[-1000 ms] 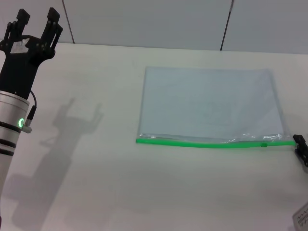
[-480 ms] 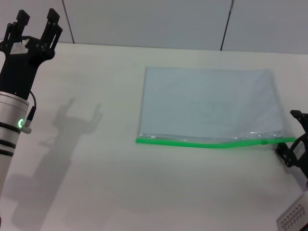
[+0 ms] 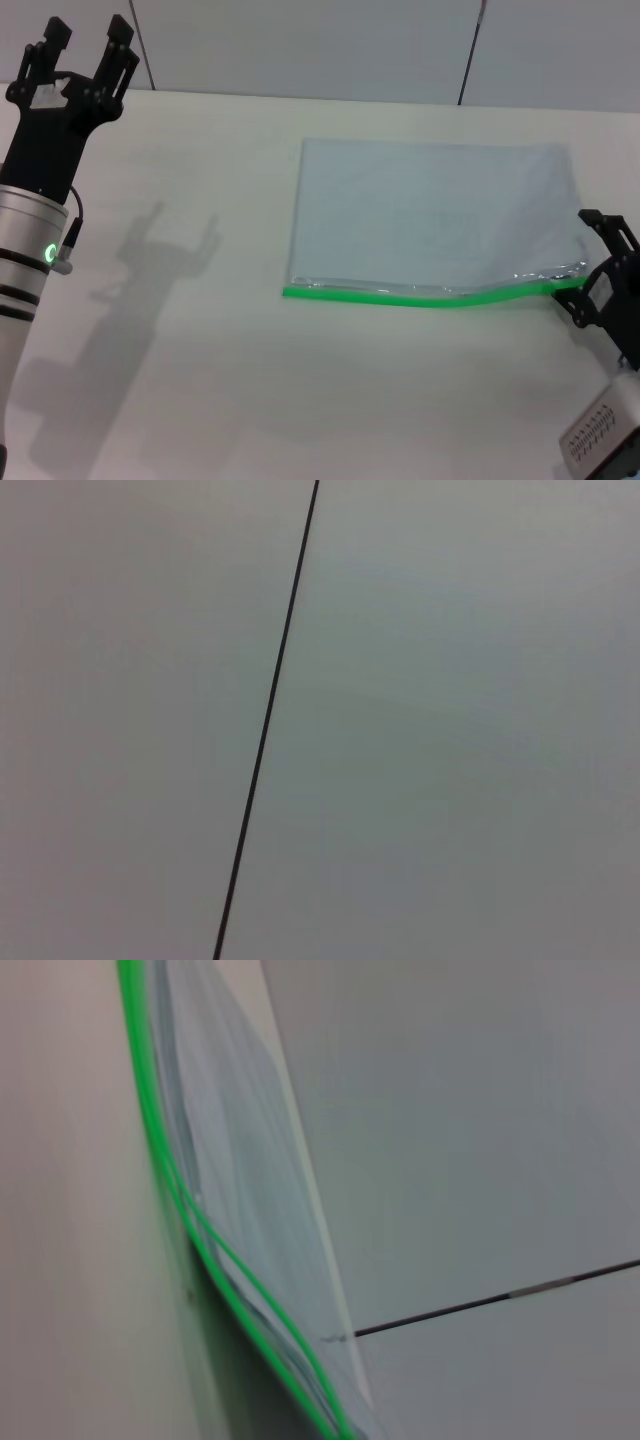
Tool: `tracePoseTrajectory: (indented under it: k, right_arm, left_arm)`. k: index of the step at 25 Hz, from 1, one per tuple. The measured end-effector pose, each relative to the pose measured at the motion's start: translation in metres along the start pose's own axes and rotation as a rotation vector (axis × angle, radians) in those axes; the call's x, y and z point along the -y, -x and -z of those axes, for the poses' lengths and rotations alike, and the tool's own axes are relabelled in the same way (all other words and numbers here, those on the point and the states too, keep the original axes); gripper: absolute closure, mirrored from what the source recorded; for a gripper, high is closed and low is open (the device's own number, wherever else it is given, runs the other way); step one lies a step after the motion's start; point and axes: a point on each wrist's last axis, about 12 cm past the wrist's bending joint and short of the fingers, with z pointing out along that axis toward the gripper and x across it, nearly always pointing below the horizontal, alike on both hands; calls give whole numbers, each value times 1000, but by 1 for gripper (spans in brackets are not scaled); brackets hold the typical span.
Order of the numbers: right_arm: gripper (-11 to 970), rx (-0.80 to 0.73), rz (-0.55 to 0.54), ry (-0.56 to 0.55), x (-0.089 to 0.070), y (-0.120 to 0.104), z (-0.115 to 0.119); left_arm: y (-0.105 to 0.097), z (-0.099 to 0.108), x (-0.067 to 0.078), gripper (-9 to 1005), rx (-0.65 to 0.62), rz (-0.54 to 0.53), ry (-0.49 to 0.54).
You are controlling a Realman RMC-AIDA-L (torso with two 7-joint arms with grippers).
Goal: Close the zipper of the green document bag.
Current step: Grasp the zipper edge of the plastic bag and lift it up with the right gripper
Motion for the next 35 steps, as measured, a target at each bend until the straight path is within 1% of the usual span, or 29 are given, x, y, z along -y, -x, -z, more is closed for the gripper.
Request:
tracePoseTrajectory:
  k: [1, 6, 13, 17, 22, 29, 35]
  right_arm:
    - [81, 1, 7, 17, 0, 0, -4]
    - [87, 5, 16, 44, 0, 1, -9]
    - [386, 38, 48, 49, 0, 9, -12]
    - [555, 47, 46, 42, 2, 11, -14]
    - [790, 62, 38, 33, 3, 16, -16]
    - [821, 108, 52, 43, 3, 25, -20]
    - [857, 142, 27, 29, 7, 37, -26]
  left_arm:
    - [0, -1, 1, 229, 0, 1, -2]
    - [0, -2, 1, 229, 1, 2, -6]
    - [0, -2, 2, 229, 1, 3, -7]
    - [0, -2, 2, 229, 1, 2, -7]
    - [0, -2, 2, 229, 1, 2, -7]
    - [0, -2, 2, 228, 0, 1, -9]
    - [-2, -4, 4, 228, -21, -9, -41]
